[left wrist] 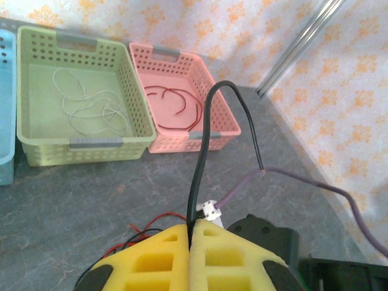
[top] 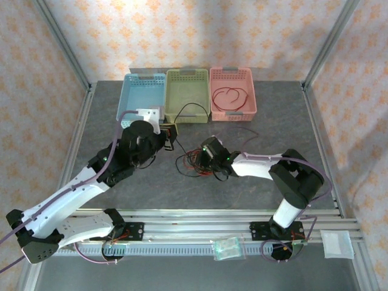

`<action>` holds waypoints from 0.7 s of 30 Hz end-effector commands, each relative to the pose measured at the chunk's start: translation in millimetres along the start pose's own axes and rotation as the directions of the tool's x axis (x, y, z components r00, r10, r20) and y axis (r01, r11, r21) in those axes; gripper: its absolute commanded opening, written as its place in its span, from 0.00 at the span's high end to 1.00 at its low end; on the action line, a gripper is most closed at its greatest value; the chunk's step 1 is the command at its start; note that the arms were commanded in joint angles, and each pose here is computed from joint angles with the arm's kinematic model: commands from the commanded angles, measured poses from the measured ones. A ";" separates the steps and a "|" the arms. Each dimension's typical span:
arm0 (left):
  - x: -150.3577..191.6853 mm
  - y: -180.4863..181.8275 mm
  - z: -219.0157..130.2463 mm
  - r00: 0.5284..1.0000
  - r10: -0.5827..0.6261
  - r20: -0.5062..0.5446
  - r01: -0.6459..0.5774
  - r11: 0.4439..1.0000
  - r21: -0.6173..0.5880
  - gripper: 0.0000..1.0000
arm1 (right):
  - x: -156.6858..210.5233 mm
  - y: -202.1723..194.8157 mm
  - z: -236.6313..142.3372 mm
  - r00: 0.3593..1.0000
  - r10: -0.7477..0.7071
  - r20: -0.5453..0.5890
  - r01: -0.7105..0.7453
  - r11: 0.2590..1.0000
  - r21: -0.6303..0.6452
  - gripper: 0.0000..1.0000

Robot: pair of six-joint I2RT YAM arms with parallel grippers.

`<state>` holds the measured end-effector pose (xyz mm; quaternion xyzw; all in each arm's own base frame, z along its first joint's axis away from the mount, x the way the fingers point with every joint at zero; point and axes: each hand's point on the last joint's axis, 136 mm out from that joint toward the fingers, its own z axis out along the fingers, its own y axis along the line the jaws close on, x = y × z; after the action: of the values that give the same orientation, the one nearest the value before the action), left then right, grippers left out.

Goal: Untangle the cables

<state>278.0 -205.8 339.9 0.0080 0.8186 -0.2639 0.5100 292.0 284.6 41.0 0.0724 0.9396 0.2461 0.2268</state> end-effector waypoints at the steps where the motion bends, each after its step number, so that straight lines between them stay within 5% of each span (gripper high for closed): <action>1: -32.8 -12.4 -27.1 0.997 0.016 0.073 -0.019 0.999 0.033 1.00 | -1.7 -14.8 -1.5 0.999 0.024 0.045 -0.026 0.998 0.054 0.64; 21: -137.6 -32.5 -108.1 0.954 0.040 0.297 -0.053 0.998 0.034 1.00 | 8.1 -36.1 -0.4 0.998 0.035 0.049 -0.040 0.994 0.099 0.65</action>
<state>252.4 -166.1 482.8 -0.0011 0.7406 -0.2852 0.6084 288.2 271.4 29.1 0.0940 0.9392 0.2312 0.2359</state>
